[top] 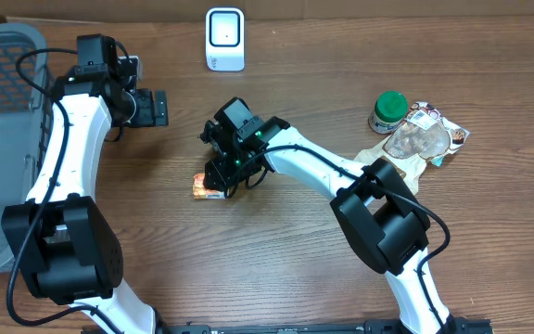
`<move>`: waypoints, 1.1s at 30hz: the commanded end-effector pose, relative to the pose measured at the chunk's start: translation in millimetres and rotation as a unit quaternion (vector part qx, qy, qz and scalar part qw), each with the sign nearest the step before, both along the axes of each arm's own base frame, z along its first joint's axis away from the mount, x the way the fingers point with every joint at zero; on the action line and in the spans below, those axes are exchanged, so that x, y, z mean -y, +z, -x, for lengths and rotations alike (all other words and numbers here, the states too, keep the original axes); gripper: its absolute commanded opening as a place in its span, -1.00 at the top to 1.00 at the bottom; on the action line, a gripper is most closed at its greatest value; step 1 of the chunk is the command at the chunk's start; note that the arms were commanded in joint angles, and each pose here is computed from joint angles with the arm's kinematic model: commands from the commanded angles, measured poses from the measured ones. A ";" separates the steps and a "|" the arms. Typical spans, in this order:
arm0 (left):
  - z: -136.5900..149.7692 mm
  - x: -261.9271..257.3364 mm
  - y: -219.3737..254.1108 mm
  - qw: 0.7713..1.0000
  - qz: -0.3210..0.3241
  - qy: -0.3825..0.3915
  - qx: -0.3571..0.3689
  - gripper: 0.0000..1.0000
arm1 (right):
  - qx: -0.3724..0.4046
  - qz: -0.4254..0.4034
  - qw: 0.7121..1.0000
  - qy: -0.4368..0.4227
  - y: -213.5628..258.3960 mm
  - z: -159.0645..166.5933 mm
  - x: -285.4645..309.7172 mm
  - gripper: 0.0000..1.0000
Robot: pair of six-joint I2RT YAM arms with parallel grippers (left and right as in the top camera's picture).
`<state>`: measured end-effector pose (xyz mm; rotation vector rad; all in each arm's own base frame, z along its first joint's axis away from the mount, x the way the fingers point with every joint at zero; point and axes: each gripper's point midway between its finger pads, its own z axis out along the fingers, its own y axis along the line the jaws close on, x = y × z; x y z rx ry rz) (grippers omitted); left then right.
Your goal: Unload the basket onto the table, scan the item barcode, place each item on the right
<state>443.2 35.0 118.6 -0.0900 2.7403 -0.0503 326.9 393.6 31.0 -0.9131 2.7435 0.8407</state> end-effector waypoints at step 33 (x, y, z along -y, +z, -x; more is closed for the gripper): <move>-1.0 2.4 6.2 0.999 -0.009 -0.046 0.008 -0.99 | 0.003 0.026 0.999 0.018 -21.0 -13.9 20.8 0.92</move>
